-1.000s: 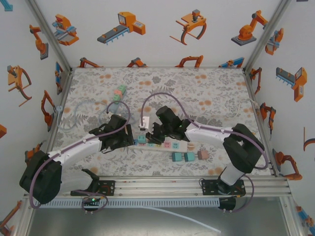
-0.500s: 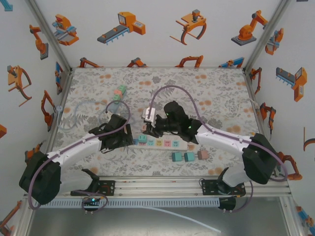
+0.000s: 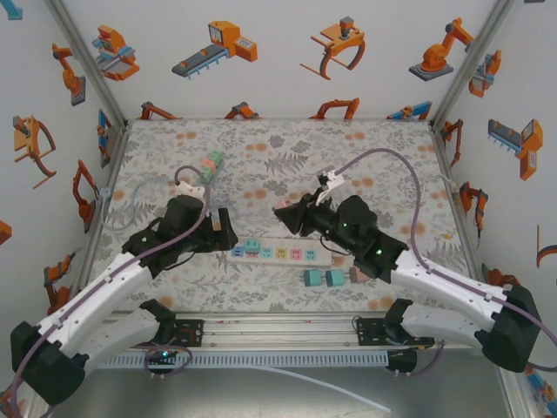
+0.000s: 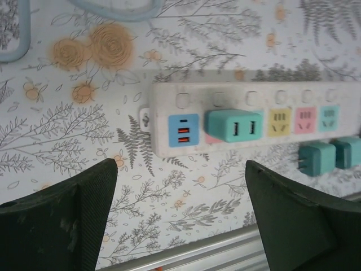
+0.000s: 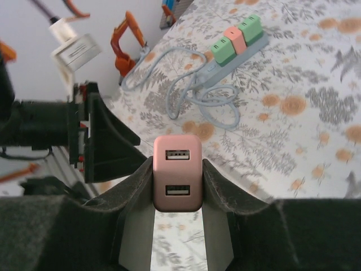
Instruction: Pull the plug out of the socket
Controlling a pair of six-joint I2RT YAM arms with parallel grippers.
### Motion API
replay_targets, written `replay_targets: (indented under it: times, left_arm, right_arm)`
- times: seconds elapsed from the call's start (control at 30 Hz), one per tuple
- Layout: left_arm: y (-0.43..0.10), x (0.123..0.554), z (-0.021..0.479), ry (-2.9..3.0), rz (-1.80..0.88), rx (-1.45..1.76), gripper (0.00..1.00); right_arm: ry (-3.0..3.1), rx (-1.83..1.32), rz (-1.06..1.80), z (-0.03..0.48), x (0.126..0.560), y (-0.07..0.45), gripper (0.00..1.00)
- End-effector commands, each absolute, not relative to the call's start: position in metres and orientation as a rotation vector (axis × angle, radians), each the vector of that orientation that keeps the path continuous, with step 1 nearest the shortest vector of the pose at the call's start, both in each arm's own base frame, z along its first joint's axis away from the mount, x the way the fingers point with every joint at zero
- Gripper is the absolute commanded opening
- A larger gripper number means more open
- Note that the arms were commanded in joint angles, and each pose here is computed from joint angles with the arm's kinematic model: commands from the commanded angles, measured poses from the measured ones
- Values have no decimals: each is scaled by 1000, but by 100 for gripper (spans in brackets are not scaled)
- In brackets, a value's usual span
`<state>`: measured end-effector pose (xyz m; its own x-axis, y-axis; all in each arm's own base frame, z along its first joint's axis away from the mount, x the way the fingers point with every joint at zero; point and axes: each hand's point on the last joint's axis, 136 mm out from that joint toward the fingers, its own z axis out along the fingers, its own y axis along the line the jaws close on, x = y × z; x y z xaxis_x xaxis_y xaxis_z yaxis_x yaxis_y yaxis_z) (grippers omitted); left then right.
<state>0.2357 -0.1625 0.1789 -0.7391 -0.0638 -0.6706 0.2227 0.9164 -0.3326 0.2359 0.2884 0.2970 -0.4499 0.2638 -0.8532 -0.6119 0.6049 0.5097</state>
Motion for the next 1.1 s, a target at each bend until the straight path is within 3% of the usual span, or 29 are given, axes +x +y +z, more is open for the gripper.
replay_targets:
  times: [0.0,0.37,0.57,0.83,1.07]
  left_arm:
    - [-178,218,215,2242,-617,358,89]
    - [-209,178,265,1987,-824,766,93]
    - [-218,171,265,1984,-891,808,93]
    - [-244,116,273,1841,-1193,1098,96]
    - [-250,106,269,1820,-1233,1171,98]
  right_arm:
    - [1951,91,1064,267,236,257,14]
    - [2072,517,1221,180,191,276,13]
    - [2128,580,1089,145,179,277,14]
    - [2148,795,976,84,180,260,14]
    - [2158,844,908,47,181,252,16]
